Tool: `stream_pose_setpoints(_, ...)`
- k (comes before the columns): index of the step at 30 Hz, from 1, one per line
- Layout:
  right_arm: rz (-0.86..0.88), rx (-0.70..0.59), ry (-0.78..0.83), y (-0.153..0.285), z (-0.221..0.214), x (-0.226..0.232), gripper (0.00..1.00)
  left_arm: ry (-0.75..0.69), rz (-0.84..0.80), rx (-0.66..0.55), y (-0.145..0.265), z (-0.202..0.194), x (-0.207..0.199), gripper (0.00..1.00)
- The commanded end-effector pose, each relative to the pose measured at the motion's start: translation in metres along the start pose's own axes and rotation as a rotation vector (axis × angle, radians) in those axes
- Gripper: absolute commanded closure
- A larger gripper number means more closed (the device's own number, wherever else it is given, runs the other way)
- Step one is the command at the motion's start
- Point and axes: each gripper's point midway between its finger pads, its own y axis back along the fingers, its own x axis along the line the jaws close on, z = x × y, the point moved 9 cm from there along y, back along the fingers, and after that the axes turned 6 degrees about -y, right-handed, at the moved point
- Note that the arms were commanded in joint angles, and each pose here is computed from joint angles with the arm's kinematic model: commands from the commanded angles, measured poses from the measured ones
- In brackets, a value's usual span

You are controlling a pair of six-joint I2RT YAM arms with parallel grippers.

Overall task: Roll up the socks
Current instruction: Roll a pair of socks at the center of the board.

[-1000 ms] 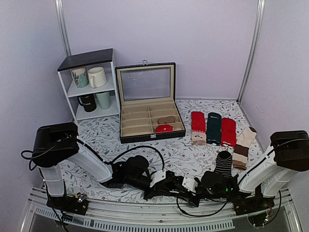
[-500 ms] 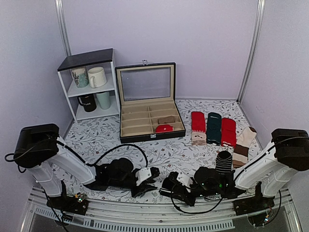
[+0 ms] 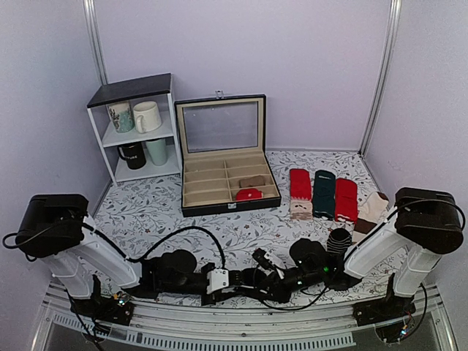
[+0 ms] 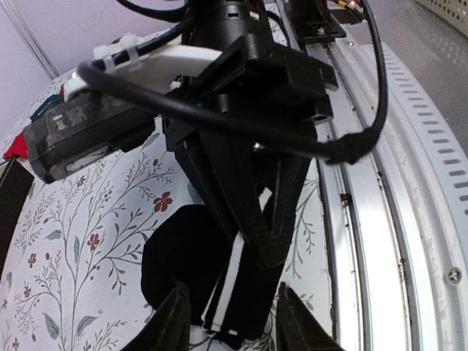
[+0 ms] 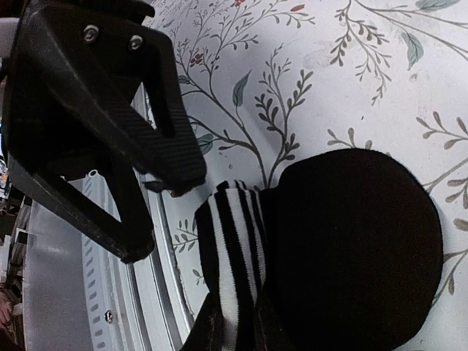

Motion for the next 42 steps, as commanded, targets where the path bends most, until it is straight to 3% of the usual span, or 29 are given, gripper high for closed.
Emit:
stream_pose_setpoints(1, -0.17, 0.298, -0.211, 0.004, -0.056, -0.036, 0.91, -0.046, 0.01, -0.026, 0.0, 0.002, -0.006, 0.6)
stream_pose_setpoints(15, -0.201, 0.335, -0.254, 0.001, -0.054, -0.04, 0.91, -0.076, -0.029, 0.09, -0.021, -0.014, -0.024, 0.63)
stream_pose_setpoints(17, -0.2, 0.34, -0.255, 0.0, -0.054, -0.041, 0.9, -0.067, -0.023, 0.109, -0.023, -0.017, -0.024, 0.7)
stream_pose_setpoints(21, -0.204, 0.342, -0.253, -0.001, -0.054, -0.041, 0.9, -0.032, -0.023, 0.13, -0.02, -0.019, -0.025, 0.99)
stream_pose_setpoints(29, -0.165, 0.302, -0.202, 0.0, -0.041, -0.033, 0.83, 0.071, 0.005, 0.224, -0.015, -0.029, -0.023, 1.0)
stream_pose_setpoints(36, -0.211, 0.116, -0.002, 0.016, -0.012, -0.022, 0.62, 0.232, -0.042, 0.31, -0.012, -0.036, -0.022, 1.0)
stream_pose_setpoints(42, -0.247, -0.156, 0.25, 0.053, 0.011, -0.007, 0.55, 0.368, -0.078, 0.34, -0.01, -0.043, -0.01, 1.0)
